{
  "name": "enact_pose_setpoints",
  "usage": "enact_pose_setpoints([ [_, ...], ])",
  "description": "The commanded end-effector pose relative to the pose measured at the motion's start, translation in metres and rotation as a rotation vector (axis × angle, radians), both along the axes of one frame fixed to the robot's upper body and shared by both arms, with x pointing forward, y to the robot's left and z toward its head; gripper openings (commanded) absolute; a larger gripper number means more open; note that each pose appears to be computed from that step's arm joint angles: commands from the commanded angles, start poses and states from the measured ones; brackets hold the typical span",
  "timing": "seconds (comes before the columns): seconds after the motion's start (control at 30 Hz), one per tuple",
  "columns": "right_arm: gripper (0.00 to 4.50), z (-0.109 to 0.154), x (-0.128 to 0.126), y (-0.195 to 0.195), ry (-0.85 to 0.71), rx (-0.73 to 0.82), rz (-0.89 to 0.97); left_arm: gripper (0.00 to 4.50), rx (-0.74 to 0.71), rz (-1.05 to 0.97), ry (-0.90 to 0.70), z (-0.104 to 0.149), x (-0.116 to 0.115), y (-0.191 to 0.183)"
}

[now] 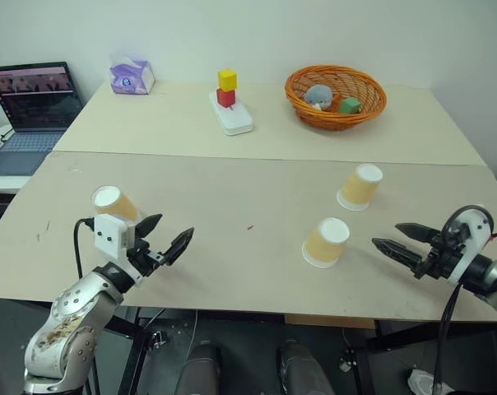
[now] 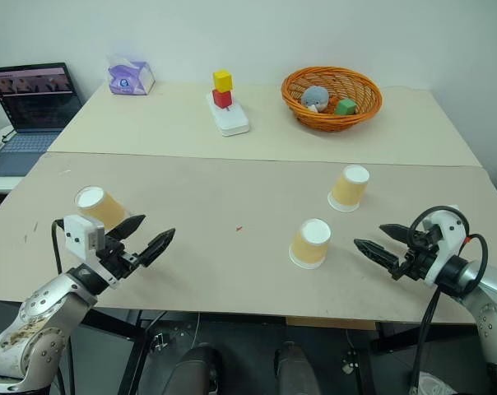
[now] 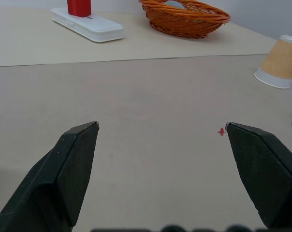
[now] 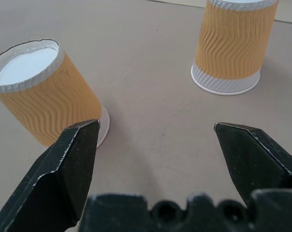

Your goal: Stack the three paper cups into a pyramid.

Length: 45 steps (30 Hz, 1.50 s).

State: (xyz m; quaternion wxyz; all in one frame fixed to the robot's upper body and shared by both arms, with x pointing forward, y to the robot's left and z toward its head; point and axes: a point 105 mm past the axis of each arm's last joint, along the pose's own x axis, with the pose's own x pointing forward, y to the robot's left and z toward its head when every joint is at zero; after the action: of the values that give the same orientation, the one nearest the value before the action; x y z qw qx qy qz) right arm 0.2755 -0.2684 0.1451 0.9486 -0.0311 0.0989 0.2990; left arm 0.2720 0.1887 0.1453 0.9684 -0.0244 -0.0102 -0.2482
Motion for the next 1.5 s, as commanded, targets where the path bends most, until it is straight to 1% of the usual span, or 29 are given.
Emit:
enact_pose_setpoints([
  [0.03,4.44,0.015,0.0,-0.002,-0.059,-0.034,0.007,4.5,0.005,-0.016,-0.051,0.014,0.002,0.001],
  [0.13,4.44,0.017,-0.003,-0.006,-0.058,-0.054,0.009,4.5,0.038,-0.082,-0.045,0.02,0.004,-0.007],
  [0.17,4.44,0.021,-0.005,-0.004,-0.054,-0.055,0.033,4.5,0.06,-0.157,-0.031,0.02,0.001,-0.018],
  [0.27,4.44,0.027,-0.016,0.006,-0.027,-0.079,0.139,4.5,0.126,-0.358,0.018,0.019,-0.011,-0.041],
  [0.37,4.44,0.026,-0.027,0.019,0.005,-0.13,0.246,4.5,0.173,-0.484,0.025,0.024,-0.016,-0.051],
  [0.43,4.44,0.025,-0.025,0.027,-0.004,-0.18,0.281,4.5,0.182,-0.534,0.026,0.03,-0.014,-0.056],
  [0.53,4.44,0.029,-0.021,0.043,-0.029,-0.168,0.325,4.5,0.209,-0.597,-0.005,0.037,-0.013,-0.064],
  [0.73,4.44,0.028,-0.005,0.061,-0.065,-0.173,0.367,4.5,0.232,-0.652,-0.062,0.045,-0.007,-0.073],
  [0.87,4.44,0.028,-0.001,0.061,-0.068,-0.173,0.378,4.5,0.24,-0.659,-0.078,0.046,-0.008,-0.072],
  [1.13,4.44,0.026,0.001,0.064,-0.063,-0.148,0.403,4.5,0.28,-0.675,-0.057,0.034,-0.018,-0.066],
  [1.3,4.44,0.024,0.004,0.072,-0.064,-0.119,0.435,4.5,0.284,-0.653,-0.066,0.03,-0.018,-0.062],
  [1.5,4.44,0.022,0.008,0.079,-0.068,-0.121,0.461,4.5,0.278,-0.62,-0.064,0.027,-0.017,-0.058],
])
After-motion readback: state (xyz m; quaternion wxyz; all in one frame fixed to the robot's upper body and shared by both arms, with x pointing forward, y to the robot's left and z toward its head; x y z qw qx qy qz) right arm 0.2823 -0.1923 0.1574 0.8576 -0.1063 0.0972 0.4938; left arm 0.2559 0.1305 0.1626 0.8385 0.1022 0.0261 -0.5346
